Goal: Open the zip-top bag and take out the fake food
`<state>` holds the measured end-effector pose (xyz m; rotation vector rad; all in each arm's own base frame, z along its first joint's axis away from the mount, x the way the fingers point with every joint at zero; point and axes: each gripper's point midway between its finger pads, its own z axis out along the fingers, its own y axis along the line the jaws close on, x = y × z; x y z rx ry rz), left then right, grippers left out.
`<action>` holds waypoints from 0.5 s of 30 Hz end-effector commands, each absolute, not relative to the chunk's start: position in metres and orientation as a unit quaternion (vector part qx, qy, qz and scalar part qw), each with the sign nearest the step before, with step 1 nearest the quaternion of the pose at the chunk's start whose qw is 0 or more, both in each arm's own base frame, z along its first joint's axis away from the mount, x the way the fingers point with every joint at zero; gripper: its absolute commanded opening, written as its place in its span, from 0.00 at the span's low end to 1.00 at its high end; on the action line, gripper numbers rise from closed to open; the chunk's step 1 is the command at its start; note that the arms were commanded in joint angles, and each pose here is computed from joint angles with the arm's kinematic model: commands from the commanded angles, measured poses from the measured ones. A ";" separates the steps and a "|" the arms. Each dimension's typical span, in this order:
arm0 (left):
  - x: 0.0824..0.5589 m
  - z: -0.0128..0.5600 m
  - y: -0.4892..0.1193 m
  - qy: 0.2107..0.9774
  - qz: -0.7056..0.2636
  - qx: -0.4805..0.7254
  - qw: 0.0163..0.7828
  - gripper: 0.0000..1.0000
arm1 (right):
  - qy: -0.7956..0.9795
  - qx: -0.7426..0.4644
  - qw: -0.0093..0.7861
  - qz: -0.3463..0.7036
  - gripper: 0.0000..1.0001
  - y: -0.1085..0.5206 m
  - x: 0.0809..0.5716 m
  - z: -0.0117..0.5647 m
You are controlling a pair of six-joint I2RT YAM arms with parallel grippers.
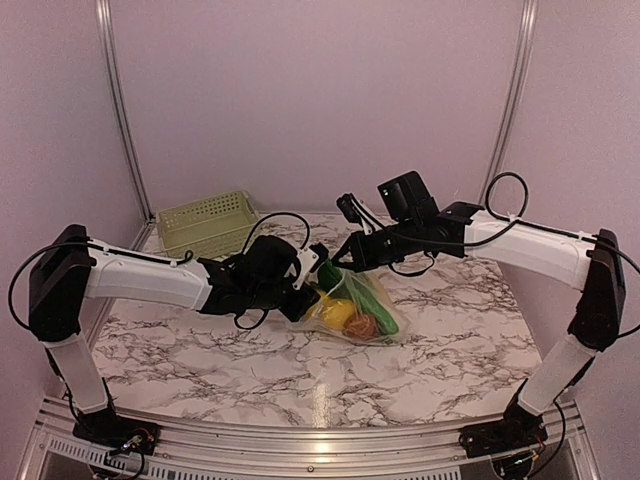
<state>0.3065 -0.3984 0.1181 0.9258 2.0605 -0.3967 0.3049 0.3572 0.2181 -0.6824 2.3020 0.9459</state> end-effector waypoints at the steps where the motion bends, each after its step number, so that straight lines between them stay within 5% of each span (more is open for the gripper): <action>1: 0.305 0.115 -0.399 0.811 -0.167 0.378 0.414 0.33 | 0.840 -0.255 0.302 0.372 0.00 0.357 0.307 0.241; 6: 0.299 0.127 -0.395 0.800 -0.172 0.391 0.422 0.31 | 0.846 -0.251 0.298 0.364 0.00 0.352 0.309 0.233; 10: 0.297 0.115 -0.389 0.809 -0.163 0.389 0.409 0.63 | 0.846 -0.254 0.292 0.368 0.00 0.353 0.306 0.230; 15: 0.299 0.094 -0.392 0.815 -0.162 0.389 0.398 0.71 | 0.849 -0.248 0.278 0.375 0.00 0.352 0.301 0.217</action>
